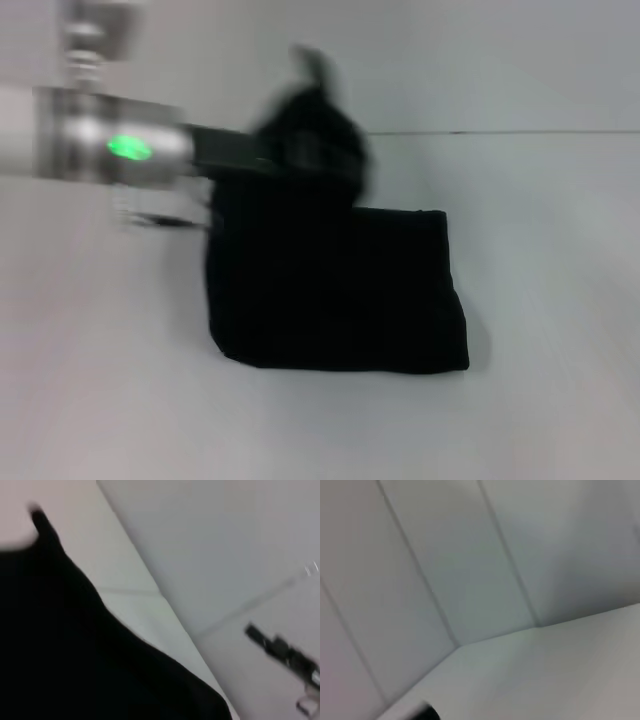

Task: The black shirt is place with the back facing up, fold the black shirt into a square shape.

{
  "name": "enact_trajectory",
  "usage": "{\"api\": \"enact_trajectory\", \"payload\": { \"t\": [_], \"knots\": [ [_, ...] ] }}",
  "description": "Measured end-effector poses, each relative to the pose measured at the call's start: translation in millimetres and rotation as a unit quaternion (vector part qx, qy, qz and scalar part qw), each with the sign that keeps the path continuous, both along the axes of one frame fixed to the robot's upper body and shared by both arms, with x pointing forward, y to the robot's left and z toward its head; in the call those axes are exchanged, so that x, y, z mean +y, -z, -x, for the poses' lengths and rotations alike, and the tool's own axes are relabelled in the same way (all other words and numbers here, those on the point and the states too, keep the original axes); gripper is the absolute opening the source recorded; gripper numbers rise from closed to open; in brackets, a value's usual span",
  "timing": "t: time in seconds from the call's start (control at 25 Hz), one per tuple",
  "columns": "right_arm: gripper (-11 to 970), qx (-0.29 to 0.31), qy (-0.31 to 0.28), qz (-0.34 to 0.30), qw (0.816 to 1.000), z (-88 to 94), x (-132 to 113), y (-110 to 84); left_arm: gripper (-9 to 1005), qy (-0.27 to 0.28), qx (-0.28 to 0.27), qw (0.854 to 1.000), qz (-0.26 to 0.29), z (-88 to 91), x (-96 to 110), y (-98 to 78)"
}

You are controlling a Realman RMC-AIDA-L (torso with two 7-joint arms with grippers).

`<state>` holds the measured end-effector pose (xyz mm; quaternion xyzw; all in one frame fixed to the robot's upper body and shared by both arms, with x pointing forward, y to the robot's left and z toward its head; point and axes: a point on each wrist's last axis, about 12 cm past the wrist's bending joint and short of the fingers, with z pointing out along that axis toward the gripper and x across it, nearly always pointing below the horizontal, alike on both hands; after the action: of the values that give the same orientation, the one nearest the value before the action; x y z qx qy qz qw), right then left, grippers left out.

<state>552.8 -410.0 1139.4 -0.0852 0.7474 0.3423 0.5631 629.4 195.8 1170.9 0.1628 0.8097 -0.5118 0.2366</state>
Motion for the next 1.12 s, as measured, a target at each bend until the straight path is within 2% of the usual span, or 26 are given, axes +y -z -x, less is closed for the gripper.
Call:
{"api": "enact_trajectory", "payload": {
  "t": [0.08, 0.16, 0.24, 0.28, 0.4, 0.56, 0.68, 0.84, 0.96, 1.08, 1.12],
  "knots": [
    [835, -0.002, 0.019, 0.003, 1.000, 11.2, -19, -2.9, 180, 0.029, 0.002, 1.000, -0.009, 4.1, -39, 8.4],
    [835, -0.003, 0.030, 0.008, 1.000, 19.1, -32, -6.0, 186, 0.031, 0.010, 0.999, -0.010, 8.1, -69, 23.4],
    [835, -0.006, 0.034, 0.012, 0.999, 24.7, -41, -9.4, 192, 0.009, 0.022, 1.000, 0.006, 10.8, -82, 42.0],
    [835, -0.007, 0.035, 0.014, 0.999, 26.0, -43, -10.3, 195, -0.006, 0.036, 0.999, 0.021, 16.9, -89, 57.1],
    [835, -0.007, 0.034, 0.021, 0.999, 25.8, -45, -12.2, 203, -0.039, 0.046, 0.996, 0.061, 35.1, -93, 85.5],
    [834, -0.006, 0.030, 0.023, 0.999, 23.7, -43, -13.0, 215, -0.037, 0.030, 0.991, 0.121, 58.3, -88, 97.7],
    [834, 0.012, 0.023, 0.015, 1.000, 20.6, -39, -11.2, 224, -0.006, 0.010, 0.987, 0.160, 67.3, -81, 90.8],
    [834, 0.071, 0.000, 0.000, 0.997, 12.3, -29, -9.3, 386, 0.016, -0.044, 0.978, 0.206, 68.3, -55, 72.2],
    [834, 0.141, -0.032, 0.002, 0.989, -0.5, -17, -10.3, 515, 0.002, -0.081, 0.978, 0.193, 66.4, -29, 68.5],
    [834, 0.202, -0.062, 0.015, 0.977, -14.6, 1, -8.4, 661, 0.006, -0.120, 0.982, 0.147, 68.4, -1, 70.3],
    [834, 0.232, -0.076, 0.024, 0.969, -22.9, 15, -4.0, 709, 0.011, -0.128, 0.983, 0.134, 69.2, 6, 70.7]
  ]
}}
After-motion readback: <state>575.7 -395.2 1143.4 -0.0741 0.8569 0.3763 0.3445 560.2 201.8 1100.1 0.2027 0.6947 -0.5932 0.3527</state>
